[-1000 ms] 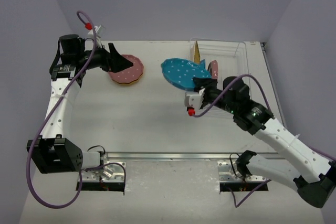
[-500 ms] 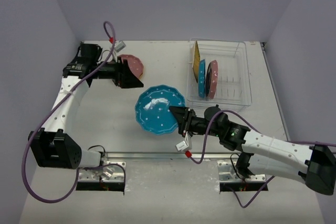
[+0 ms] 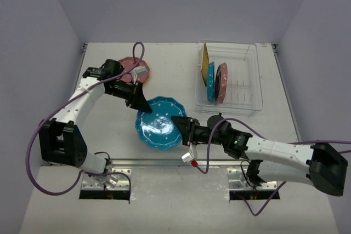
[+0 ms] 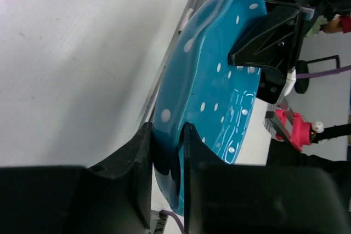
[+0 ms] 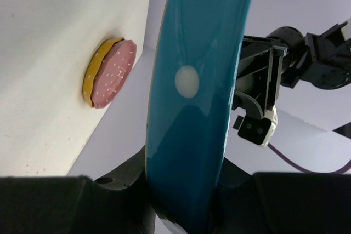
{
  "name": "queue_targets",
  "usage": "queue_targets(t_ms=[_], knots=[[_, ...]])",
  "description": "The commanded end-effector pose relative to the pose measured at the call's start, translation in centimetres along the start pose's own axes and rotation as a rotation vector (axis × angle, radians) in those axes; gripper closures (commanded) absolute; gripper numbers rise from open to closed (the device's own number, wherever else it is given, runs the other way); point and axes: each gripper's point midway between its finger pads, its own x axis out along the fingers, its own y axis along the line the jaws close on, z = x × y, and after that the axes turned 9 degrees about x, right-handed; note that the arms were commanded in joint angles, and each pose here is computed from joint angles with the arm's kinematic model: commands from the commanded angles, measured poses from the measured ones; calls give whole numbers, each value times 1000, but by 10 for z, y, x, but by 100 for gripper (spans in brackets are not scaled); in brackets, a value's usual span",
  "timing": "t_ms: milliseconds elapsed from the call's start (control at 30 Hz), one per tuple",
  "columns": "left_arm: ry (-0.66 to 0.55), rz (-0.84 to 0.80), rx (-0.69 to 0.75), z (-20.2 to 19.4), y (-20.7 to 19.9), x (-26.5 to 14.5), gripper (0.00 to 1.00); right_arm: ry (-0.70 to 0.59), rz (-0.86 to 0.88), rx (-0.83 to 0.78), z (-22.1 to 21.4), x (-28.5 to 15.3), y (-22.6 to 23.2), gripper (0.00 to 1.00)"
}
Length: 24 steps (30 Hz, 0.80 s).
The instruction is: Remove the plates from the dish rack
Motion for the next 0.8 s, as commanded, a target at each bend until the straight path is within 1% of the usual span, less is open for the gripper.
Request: queue_targets(t_ms=[0, 133, 200, 233, 300, 333, 433, 500, 633, 667, 700, 767], knots=[[32, -40, 115, -7, -2, 5, 100, 117, -383, -106, -23, -30, -114, 100], [40, -58, 112, -10, 0, 6, 100, 132, -374, -91, -25, -31, -109, 99], [31, -69, 115, -7, -2, 6, 100, 149, -371, -82, -28, -33, -108, 95], [25, -71, 118, -5, -2, 6, 100, 156, -368, -76, -30, -33, -107, 90], [1, -76, 112, 2, -2, 4, 100, 172, -356, -58, -33, -34, -103, 60], [-16, -76, 114, 7, -1, 2, 100, 184, -347, -52, -35, -34, -101, 49], [-65, -74, 93, 22, 7, -7, 100, 207, -324, -31, -39, -36, -95, 28], [-106, -65, 74, 34, 14, -19, 100, 214, -316, -20, -40, -37, -93, 18], [-190, -42, 36, 58, 33, -46, 100, 236, -301, -2, -44, -38, -89, 11], [-215, -37, 10, 63, 43, -54, 100, 248, -299, 3, -46, -39, -88, 4], [-251, -9, -22, 73, 56, -68, 100, 252, -295, 9, -47, -39, -86, 2], [-313, 43, -82, 86, 78, -92, 100, 292, -282, 28, -54, -41, -82, 1]])
